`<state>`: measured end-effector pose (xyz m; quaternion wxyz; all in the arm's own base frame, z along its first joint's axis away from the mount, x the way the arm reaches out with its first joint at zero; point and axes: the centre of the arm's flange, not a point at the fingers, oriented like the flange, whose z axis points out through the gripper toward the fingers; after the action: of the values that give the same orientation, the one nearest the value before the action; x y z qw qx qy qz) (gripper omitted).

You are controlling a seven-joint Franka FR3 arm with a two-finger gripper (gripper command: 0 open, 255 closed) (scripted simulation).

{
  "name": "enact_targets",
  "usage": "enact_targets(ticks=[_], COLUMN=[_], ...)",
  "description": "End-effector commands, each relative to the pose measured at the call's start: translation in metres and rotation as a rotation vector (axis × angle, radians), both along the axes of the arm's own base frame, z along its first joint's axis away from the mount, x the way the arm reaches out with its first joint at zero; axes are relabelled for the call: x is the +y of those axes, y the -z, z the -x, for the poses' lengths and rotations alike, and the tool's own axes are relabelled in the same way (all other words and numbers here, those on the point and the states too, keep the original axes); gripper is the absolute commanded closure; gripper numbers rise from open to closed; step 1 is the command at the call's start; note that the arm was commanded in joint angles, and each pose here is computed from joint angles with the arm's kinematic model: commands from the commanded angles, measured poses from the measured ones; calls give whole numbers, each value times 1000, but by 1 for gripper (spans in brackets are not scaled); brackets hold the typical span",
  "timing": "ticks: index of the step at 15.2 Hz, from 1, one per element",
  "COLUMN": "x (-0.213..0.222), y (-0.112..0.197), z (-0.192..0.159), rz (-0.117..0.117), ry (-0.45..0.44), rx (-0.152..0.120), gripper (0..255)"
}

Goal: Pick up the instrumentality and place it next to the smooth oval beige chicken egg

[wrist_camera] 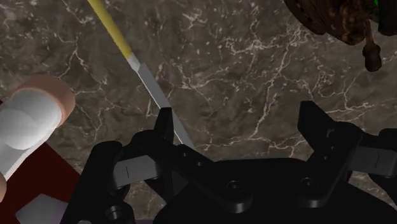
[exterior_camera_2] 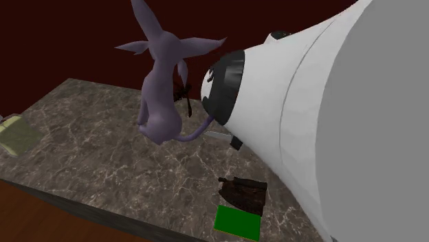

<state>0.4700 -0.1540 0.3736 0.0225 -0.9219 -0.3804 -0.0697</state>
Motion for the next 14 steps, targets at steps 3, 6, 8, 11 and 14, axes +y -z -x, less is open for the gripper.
enact_targets(ticks=[3, 6, 8, 11, 14], x=[-13, -20, -24, -27, -26], y=[40, 70, 90, 119, 134], z=[-36, -63, -81, -107, -108], rz=[18, 29, 37, 48, 48], ry=[-135, -232, -297, -392, -392], rx=[3, 6, 9, 12, 12], gripper=[0, 0, 0, 0, 0])
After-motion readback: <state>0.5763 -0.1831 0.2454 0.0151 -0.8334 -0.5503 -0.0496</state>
